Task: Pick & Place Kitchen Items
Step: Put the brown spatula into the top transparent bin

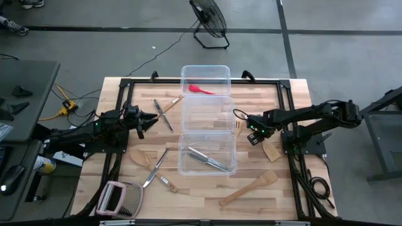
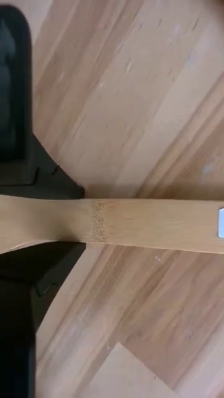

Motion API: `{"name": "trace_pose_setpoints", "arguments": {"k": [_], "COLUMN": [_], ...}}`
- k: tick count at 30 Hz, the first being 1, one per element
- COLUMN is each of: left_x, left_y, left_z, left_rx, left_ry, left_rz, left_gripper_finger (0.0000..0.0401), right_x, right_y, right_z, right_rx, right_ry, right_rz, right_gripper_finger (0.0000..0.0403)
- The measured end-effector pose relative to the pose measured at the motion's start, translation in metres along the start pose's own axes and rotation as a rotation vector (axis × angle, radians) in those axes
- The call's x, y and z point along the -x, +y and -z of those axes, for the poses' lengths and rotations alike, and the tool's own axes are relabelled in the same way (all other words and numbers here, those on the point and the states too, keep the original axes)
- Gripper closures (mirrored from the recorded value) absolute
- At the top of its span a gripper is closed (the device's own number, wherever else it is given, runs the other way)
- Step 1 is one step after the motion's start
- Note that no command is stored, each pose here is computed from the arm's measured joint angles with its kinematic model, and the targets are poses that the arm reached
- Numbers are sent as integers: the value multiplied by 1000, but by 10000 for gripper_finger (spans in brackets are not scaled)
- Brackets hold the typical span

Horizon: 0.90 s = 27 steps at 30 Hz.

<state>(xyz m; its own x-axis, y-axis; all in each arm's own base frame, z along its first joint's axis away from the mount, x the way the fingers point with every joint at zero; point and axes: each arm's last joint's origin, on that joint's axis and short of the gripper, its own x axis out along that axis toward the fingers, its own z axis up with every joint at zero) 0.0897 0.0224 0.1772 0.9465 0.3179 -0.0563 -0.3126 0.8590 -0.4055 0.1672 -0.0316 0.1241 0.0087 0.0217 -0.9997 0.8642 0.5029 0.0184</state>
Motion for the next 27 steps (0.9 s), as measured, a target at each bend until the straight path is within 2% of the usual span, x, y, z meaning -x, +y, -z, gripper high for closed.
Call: {"name": "trace_pose_setpoints", "arguments": {"k": [13,27], "left_x": [0,0], "left_y": [0,0], "left_z": [0,0], "left_rx": [0,0], "left_ry": [1,0], "left_rz": [0,0], "left_gripper_finger": [258,258], "right_x": [12,47], "right_y": [-7,-16], "right_z": [2,8], "right_rx": [-58,-167], "right_ry": [-86,-308], "right_rz": [-42,-174], "right_gripper_finger": [320,320]}}
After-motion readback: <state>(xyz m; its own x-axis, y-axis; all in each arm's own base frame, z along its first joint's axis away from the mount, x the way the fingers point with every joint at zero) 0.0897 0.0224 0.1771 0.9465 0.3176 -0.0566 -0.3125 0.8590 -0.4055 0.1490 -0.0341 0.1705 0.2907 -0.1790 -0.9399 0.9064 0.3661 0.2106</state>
